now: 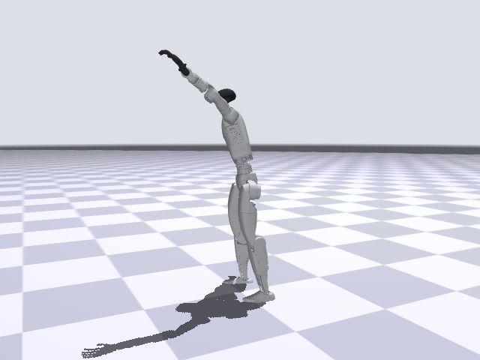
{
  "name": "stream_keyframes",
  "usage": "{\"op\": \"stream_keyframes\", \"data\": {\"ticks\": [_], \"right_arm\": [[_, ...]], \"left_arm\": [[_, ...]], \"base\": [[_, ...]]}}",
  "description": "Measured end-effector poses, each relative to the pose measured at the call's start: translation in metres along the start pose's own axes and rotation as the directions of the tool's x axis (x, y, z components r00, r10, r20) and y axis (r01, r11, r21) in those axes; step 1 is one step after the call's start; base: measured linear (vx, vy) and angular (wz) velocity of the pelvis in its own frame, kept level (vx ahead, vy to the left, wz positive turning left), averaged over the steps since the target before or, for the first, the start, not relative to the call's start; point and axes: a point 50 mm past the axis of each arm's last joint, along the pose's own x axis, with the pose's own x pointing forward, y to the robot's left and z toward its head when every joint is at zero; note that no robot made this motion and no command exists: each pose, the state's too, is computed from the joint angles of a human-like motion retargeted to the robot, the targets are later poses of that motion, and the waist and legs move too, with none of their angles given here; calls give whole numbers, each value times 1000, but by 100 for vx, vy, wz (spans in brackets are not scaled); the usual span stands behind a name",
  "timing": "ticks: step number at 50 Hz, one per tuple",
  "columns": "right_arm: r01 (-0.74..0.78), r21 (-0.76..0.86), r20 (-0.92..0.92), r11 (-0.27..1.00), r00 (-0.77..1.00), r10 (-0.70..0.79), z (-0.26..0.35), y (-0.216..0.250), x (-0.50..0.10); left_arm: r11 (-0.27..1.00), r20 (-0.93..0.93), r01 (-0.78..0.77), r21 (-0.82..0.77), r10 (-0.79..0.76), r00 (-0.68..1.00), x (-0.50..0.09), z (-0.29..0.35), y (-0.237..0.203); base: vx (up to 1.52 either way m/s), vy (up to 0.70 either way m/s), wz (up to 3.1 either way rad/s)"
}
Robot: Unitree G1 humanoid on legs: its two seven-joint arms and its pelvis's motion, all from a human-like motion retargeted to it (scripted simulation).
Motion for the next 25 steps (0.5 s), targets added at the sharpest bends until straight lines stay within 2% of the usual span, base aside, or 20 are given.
{"op": "stream_keyframes", "data": {"ticks": [3,5,8,11,14,18,22,25], "right_arm": [[-104,146,27,984,995,101,8,22,-2],[-185,233,39,955,983,181,8,44,-5],[-300,379,49,876,951,304,2,87,-15],[-331,522,23,786,927,375,-13,119,-25],[-274,656,-46,703,916,400,-31,139,-33],[-94,789,-191,607,902,387,-56,149,-39],[120,862,-322,492,880,350,-72,141,-40],[202,909,-322,366,896,306,-54,120,-30]], "left_arm": [[951,-28,158,265,-156,987,-9,-19,-42],[897,-61,252,363,-247,967,-15,-30,-61],[828,-104,342,445,-331,938,-18,-35,-69],[764,-155,419,492,-396,905,-22,-40,-76],[693,-214,491,528,-450,867,-25,-47,-81],[598,-308,583,550,-504,807,-30,-58,-86],[528,-414,666,527,-525,744,-35,-73,-84],[523,-521,733,435,-518,678,-41,-98,-64]], "base": [[4,-3,-108],[3,-3,-103],[2,-2,-96],[0,-9,-83],[-1,-13,-63],[-1,-8,-33],[0,0,0],[1,10,24]]}}
